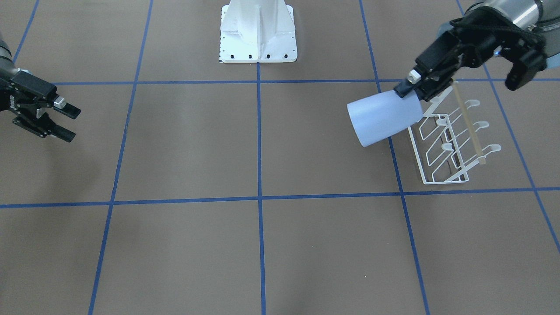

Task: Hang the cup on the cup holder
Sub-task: 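Carry the cup with the left gripper toward the white rack while the right arm withdraws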

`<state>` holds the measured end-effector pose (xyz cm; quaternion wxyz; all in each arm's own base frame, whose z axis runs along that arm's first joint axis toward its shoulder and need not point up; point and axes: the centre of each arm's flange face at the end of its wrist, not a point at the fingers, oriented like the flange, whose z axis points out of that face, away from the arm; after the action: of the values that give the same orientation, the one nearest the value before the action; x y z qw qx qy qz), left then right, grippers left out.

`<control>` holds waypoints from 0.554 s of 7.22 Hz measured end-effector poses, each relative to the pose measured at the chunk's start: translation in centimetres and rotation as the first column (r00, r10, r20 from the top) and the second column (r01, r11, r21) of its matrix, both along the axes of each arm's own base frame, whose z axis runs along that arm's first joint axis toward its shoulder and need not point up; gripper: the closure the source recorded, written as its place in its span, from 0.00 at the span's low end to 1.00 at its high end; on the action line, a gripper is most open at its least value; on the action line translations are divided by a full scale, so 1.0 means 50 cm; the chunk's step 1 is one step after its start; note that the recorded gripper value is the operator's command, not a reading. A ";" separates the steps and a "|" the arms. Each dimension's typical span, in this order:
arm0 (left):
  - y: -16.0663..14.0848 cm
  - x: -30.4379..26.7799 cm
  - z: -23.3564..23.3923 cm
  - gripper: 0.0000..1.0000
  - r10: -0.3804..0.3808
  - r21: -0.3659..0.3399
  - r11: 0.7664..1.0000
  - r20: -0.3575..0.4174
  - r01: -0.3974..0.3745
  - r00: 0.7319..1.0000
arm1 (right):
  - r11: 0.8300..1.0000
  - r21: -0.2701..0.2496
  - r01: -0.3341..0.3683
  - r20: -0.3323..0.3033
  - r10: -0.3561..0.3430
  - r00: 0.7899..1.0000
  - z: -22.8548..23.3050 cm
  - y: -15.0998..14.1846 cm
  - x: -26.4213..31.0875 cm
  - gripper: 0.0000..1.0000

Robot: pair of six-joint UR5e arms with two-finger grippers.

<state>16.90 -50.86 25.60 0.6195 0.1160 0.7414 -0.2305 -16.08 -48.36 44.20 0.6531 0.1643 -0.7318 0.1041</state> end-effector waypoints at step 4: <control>-0.098 -0.112 0.072 1.00 -0.031 0.072 0.997 0.499 -0.005 0.866 | 0.990 0.120 -0.079 -0.421 0.122 0.899 0.196 -0.002 0.076 0.00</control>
<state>11.31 -55.78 29.19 0.7842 0.1986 0.5627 -0.1704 -12.29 -48.47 54.01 0.7822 0.2531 -0.5658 0.0626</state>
